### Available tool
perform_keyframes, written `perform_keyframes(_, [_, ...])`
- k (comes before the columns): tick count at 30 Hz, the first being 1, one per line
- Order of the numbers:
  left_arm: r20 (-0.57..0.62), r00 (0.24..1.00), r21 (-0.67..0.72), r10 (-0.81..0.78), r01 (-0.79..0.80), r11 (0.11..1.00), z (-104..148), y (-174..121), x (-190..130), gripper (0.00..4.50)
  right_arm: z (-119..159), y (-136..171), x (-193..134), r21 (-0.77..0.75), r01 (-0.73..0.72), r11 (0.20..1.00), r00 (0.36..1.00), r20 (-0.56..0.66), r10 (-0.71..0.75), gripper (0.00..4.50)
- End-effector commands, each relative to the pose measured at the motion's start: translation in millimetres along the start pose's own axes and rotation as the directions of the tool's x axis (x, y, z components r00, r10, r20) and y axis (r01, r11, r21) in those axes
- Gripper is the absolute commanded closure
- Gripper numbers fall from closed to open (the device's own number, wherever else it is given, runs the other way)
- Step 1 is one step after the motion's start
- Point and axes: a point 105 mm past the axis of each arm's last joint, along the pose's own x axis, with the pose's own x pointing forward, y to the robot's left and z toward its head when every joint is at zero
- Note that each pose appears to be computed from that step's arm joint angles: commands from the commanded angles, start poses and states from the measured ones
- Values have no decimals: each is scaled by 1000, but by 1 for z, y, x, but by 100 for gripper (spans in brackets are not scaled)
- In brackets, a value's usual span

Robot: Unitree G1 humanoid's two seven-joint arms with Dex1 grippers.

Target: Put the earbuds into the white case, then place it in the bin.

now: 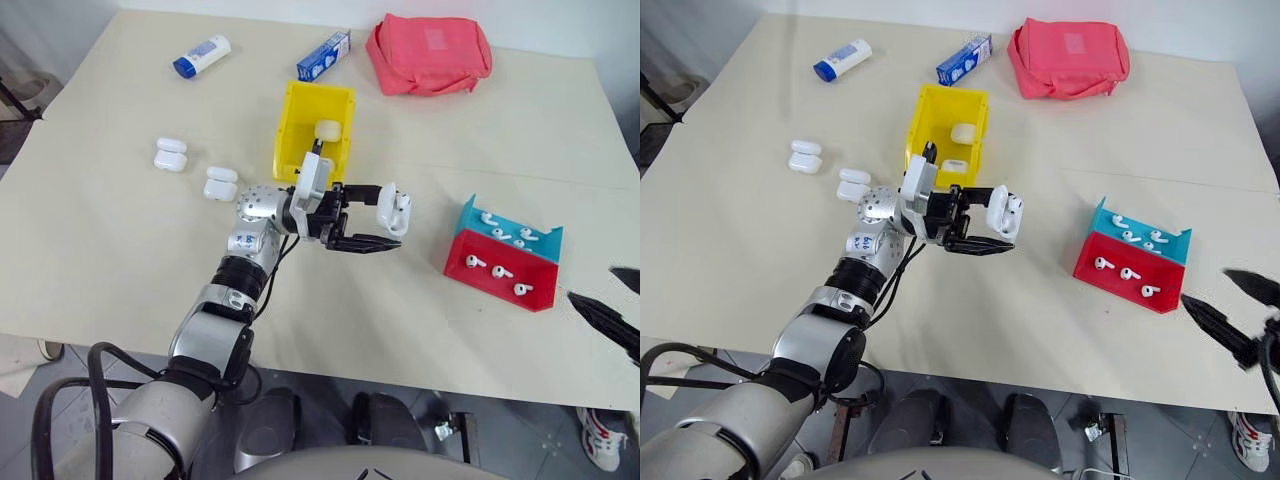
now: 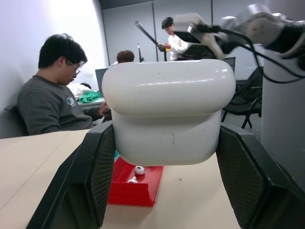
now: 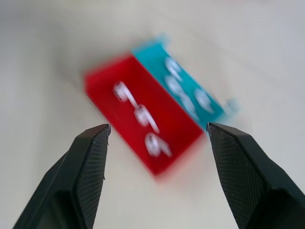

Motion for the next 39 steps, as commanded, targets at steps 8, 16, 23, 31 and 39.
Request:
perform_keyframes(8, [25,995,37,-100,99,994,10,-5,12,170,26,-3,40,-51,34,998,998,53,-32,111])
perform_keyframes(16, [19,996,60,-84,82,995,12,-12,5,170,49,-36,113,-132,11,991,998,-67,-20,150])
perform_keyframes(23, [-12,999,70,-43,44,997,13,-21,-7,170,58,-50,152,-139,-18,990,985,-172,-6,150])
perform_keyframes(31, [-29,1000,68,2,0,998,14,-23,-13,170,64,-42,190,-165,-140,976,958,-271,91,225])
perform_keyframes(39, [-29,1000,65,0,2,998,15,-27,-11,170,70,-36,219,-238,-241,941,938,-306,163,313])
